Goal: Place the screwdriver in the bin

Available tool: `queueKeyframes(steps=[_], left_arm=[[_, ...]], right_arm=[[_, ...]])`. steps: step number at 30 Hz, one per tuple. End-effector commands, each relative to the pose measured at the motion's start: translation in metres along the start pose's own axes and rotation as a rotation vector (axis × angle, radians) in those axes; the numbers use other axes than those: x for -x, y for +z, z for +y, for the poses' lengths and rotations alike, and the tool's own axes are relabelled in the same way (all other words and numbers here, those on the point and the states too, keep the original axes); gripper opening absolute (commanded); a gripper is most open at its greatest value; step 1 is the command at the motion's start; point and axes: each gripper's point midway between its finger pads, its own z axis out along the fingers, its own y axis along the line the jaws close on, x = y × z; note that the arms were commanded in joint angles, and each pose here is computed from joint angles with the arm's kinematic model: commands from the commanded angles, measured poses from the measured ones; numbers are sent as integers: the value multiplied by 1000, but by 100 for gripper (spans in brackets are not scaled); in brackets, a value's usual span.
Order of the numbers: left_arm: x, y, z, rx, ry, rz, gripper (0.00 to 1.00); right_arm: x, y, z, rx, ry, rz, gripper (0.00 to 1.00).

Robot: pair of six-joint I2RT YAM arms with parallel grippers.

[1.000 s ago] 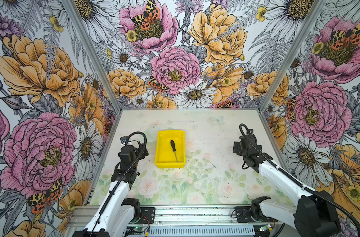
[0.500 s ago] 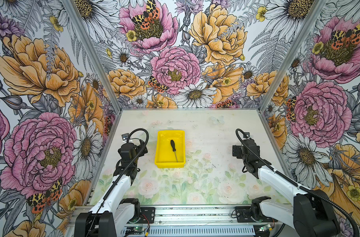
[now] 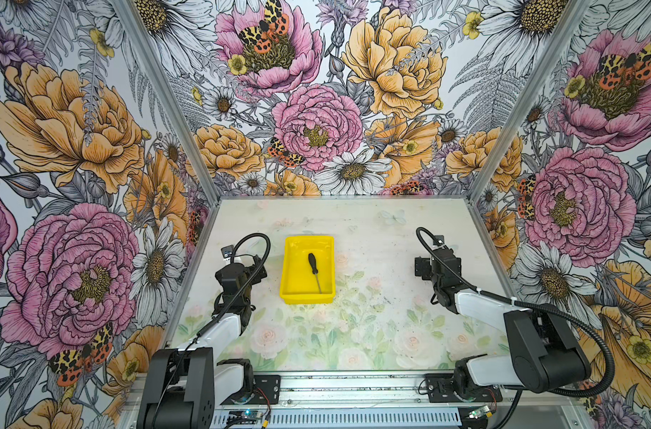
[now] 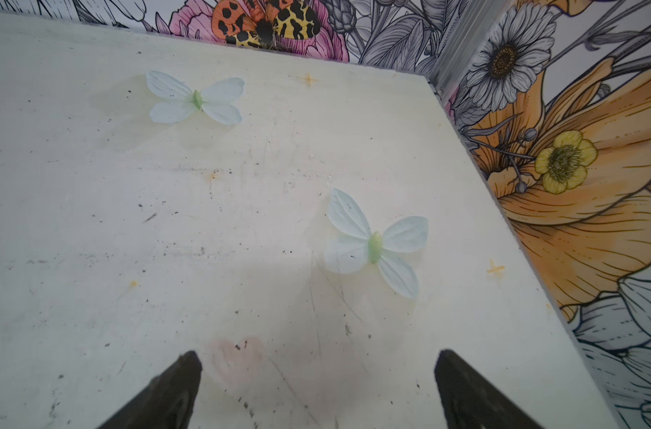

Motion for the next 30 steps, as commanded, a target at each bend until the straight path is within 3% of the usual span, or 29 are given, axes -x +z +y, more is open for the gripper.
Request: queueKeyframes(steps=[1, 17, 30], left_arm=[[21, 2, 0, 10, 4, -83, 99], [31, 17, -11, -27, 71, -131, 99], [27, 38, -20, -81, 63, -169, 99]], right_arm=[[32, 5, -1, -9, 18, -84, 100], [43, 22, -11, -40, 9, -105, 99], [42, 29, -27, 23, 89, -169, 99]])
